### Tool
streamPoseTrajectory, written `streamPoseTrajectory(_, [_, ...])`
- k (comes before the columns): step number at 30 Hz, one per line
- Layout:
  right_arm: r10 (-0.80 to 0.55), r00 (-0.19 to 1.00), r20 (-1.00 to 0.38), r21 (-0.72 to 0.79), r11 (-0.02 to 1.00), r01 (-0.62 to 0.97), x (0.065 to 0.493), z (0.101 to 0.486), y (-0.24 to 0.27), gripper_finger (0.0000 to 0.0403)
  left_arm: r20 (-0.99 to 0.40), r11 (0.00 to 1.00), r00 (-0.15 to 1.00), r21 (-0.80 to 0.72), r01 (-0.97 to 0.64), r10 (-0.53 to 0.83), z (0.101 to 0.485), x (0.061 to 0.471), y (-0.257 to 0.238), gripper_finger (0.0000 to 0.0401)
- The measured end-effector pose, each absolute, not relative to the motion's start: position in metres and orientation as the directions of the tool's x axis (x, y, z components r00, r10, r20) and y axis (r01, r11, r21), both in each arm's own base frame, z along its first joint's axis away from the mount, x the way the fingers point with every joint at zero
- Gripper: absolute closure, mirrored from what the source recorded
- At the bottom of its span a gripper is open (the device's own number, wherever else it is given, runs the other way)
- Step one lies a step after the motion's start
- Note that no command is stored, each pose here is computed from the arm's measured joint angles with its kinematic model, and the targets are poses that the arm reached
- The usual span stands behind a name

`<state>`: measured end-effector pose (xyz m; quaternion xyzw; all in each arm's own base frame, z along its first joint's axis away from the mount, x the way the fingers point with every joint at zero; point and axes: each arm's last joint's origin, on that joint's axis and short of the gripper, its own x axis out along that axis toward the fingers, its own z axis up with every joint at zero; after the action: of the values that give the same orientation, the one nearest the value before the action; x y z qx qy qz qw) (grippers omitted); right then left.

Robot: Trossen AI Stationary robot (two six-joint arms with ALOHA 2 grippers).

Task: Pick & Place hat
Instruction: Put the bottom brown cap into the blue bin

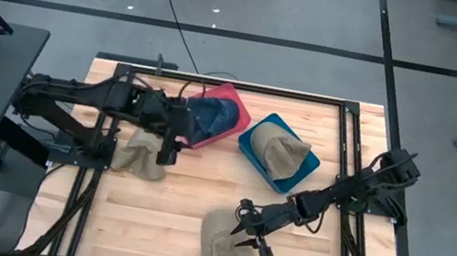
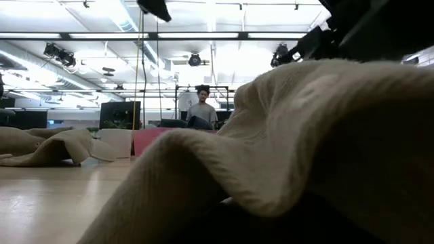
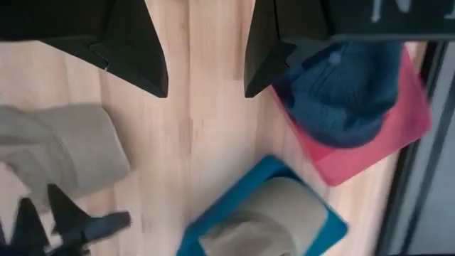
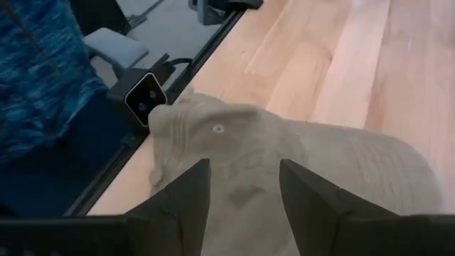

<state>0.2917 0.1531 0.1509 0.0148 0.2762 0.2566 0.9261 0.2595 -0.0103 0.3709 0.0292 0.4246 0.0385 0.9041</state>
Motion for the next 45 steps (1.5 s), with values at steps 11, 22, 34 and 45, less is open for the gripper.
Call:
streamPoseTrajectory(11, [0.388,0.716,-0.58,0.08,0.902,-0.424,0.295,0.131,0.16,0.0231,-0.813,0.965,0.532,0.132,-0.227,0.236,0.33,0.247,-0.036,0.0211])
streamPoseTrajectory(22, [0.349,0.706,-0.616,0.057,0.914,-0.402,0.295,0.127,0.155,0.0342,-0.794,0.948,0.582,-0.024,-0.318,0.176,0.26,0.234,-0.05,0.0211])
streamPoseTrajectory(34, [0.28,0.698,-0.659,0.031,0.938,-0.346,0.287,0.197,0.133,0.0397,-0.777,0.93,0.601,-0.054,-0.362,0.188,0.243,0.227,-0.064,0.0211])
streamPoseTrajectory(45, [-0.104,0.683,-0.723,-0.381,0.884,-0.269,0.22,0.289,0.083,0.0401,-0.762,0.929,0.614,-0.043,-0.367,0.207,0.245,0.228,-0.065,0.0211])
